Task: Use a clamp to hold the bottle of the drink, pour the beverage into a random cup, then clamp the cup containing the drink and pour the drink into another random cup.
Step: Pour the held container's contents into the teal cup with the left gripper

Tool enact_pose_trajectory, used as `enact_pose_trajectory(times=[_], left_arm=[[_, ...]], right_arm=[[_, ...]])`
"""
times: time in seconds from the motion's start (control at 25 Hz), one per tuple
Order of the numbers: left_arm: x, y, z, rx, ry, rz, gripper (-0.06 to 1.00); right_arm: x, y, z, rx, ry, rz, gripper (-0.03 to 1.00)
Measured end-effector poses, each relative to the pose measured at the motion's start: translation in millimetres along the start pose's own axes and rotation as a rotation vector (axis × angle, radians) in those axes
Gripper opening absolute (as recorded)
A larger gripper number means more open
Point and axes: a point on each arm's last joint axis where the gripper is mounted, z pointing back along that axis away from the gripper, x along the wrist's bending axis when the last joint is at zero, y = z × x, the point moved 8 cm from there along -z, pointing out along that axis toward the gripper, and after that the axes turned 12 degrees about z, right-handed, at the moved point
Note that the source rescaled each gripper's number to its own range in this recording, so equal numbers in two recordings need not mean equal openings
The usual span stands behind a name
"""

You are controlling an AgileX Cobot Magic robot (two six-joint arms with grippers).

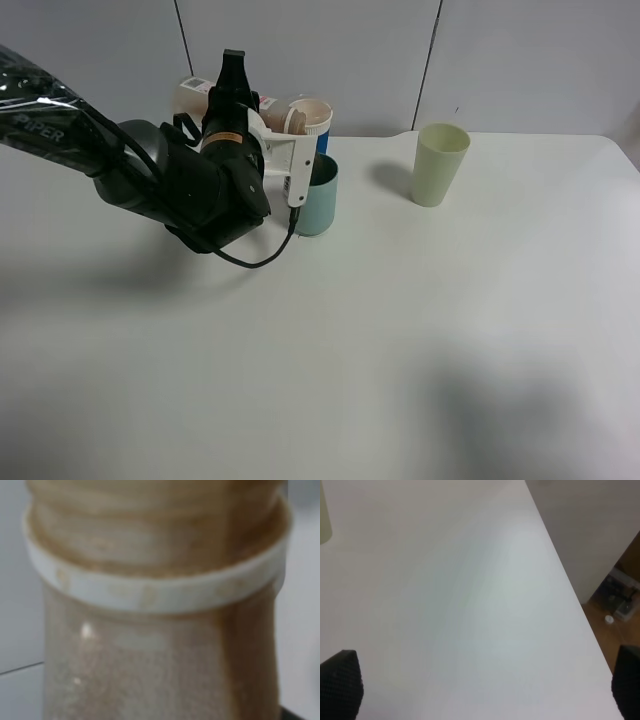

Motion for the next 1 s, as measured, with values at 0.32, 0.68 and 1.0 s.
enact_pose_trajectory(times=[0.32,0.68,1.0], left_arm=[[2.7,-1.3,0.0,-0.008,-0.016,-0.01,0.04],[5.0,-2.1,0.1,-0.012,-0.029,-0.024,0.04],[6.4,-4.9,0.1,-0.027,-0.038,-0.056,0.04]], right_arm=[[0.0,0.0,0.0,0.0,0.0,0.0,1.0],[0.0,0.0,0.0,0.0,0.0,0.0,1.0],[0.0,0.0,0.0,0.0,0.0,0.0,1.0]])
